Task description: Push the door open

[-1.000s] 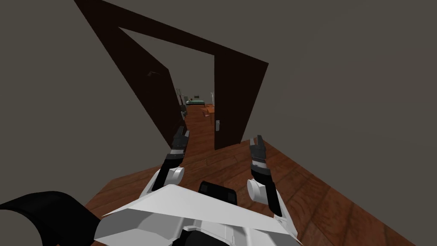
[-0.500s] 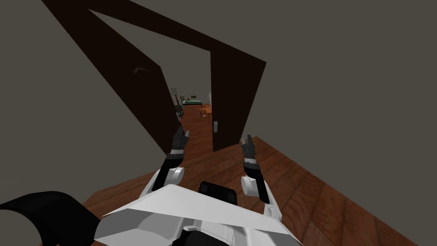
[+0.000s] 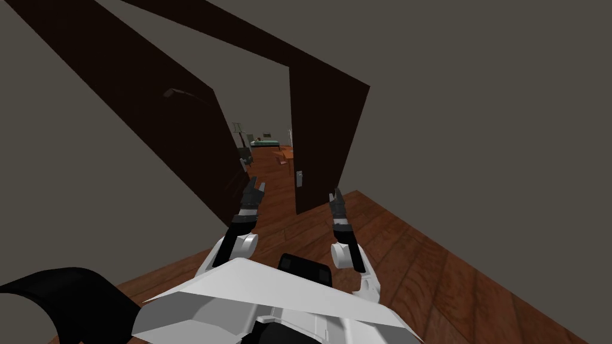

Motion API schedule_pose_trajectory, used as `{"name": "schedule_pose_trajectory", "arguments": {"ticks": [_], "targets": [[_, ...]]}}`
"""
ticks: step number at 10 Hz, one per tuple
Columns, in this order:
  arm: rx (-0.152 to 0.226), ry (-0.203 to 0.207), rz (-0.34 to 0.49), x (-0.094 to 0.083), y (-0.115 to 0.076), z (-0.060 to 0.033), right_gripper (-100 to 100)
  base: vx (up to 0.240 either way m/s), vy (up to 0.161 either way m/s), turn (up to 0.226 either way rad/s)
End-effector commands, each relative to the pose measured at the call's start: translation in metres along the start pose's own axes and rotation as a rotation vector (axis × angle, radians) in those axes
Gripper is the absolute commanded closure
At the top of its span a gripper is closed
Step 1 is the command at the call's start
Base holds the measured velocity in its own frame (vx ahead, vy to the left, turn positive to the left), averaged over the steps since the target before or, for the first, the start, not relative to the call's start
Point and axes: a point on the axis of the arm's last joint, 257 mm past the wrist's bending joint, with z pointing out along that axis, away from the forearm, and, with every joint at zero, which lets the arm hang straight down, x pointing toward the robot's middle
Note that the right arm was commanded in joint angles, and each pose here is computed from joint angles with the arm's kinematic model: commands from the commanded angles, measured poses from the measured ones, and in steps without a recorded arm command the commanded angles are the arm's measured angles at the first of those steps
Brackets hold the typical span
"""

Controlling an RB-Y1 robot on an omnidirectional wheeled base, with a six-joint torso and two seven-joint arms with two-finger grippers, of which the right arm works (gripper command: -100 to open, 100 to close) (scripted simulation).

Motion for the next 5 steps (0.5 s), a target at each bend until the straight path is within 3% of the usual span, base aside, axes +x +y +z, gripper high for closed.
{"name": "schedule_pose_trajectory", "arguments": {"ticks": [1, 5], "targets": [[0.021, 0.032, 0.025, 0.016, -0.013, 0.0018, -100, 0.105, 0.009, -0.084], [0.077, 0.112, 0.078, 0.056, -0.041, 0.0051, -100, 0.102, 0.025, -0.092]]}}
